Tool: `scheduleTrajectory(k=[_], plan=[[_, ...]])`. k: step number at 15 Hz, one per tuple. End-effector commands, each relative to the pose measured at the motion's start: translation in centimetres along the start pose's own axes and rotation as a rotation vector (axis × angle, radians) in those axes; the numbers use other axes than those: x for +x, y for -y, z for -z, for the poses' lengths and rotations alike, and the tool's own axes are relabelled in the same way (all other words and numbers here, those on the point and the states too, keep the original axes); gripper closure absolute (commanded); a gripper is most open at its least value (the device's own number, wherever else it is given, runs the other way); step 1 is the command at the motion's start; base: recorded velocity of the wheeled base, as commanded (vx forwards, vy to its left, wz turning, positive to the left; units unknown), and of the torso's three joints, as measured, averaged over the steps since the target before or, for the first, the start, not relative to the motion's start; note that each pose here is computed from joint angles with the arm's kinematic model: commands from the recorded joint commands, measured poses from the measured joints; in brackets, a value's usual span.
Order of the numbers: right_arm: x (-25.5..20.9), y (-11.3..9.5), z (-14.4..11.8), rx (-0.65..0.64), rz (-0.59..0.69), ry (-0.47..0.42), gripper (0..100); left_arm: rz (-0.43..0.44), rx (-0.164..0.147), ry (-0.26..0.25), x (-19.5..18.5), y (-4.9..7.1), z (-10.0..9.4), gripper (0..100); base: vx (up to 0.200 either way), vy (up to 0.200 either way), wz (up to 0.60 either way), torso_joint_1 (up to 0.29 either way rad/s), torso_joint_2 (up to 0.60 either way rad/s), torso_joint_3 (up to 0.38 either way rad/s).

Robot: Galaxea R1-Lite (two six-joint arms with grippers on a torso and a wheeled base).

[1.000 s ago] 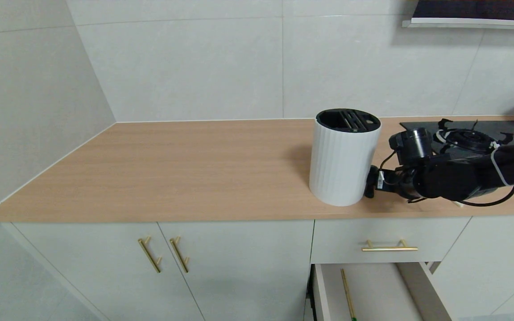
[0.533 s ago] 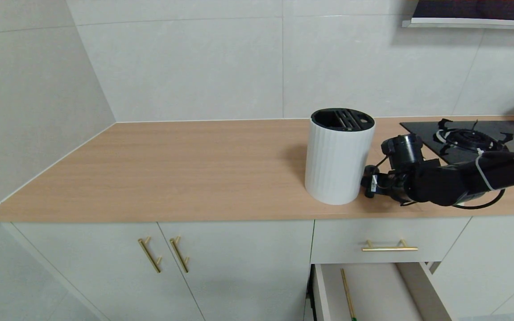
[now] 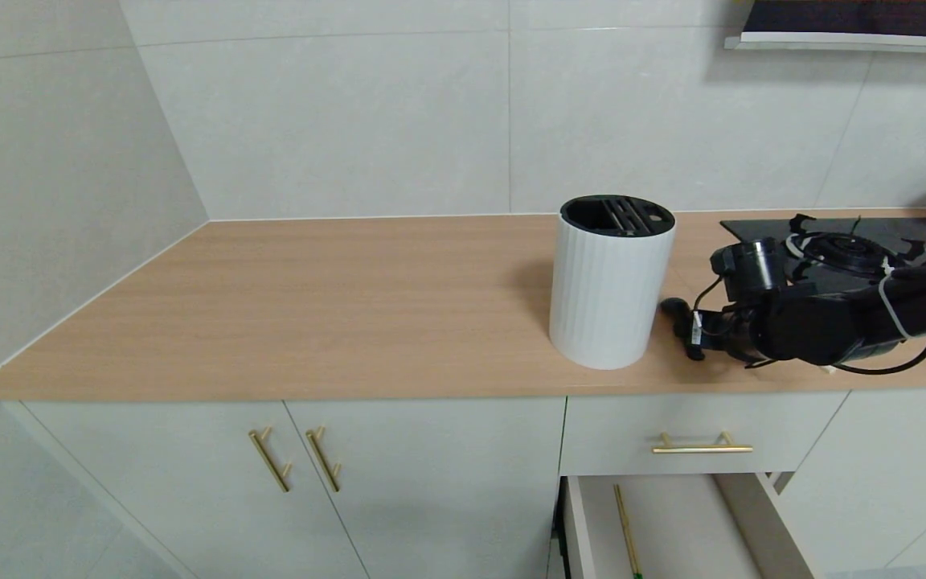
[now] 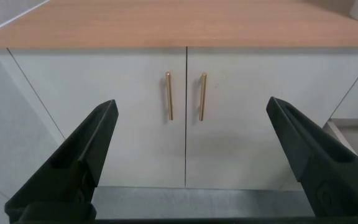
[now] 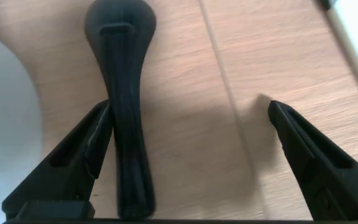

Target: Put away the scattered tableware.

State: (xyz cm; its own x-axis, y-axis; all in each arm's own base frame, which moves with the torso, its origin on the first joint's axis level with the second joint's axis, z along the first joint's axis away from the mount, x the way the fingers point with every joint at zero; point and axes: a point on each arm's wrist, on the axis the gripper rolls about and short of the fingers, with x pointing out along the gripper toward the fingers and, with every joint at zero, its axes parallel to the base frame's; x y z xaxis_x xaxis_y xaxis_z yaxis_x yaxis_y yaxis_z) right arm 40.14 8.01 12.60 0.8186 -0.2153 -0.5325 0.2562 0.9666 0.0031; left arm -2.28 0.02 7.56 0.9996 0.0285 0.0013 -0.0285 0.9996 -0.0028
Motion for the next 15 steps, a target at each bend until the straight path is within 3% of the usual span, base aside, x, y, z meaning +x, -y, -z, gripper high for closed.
scheduleTrajectory(k=[1,6,10,11,15], plan=[[-0.2,0.3,-0.3,0.005,0.002,0.007,0,-0.001,0.000,0.000,0.0,0.0,0.0,0,0.000,0.000,0.00,0.000,0.00,0.000],[-0.9,-2.1,2.3,-0.060,-0.052,-0.047,0,-0.001,0.000,0.000,0.0,0.0,0.0,0,0.000,0.000,0.00,0.000,0.00,0.000],[-1.0,-2.1,2.4,-0.060,-0.053,-0.050,0,-0.002,0.000,0.000,0.0,0.0,0.0,0,0.000,0.000,0.00,0.000,0.00,0.000],[-1.0,-2.1,2.4,-0.059,-0.054,-0.051,100,-0.001,0.000,0.000,0.0,0.0,0.0,0,0.000,0.000,0.00,0.000,0.00,0.000],[-0.8,-2.1,2.7,-0.065,-0.053,-0.059,100,-0.001,0.000,0.000,0.0,0.0,0.0,0,0.000,0.000,0.00,0.000,0.00,0.000]])
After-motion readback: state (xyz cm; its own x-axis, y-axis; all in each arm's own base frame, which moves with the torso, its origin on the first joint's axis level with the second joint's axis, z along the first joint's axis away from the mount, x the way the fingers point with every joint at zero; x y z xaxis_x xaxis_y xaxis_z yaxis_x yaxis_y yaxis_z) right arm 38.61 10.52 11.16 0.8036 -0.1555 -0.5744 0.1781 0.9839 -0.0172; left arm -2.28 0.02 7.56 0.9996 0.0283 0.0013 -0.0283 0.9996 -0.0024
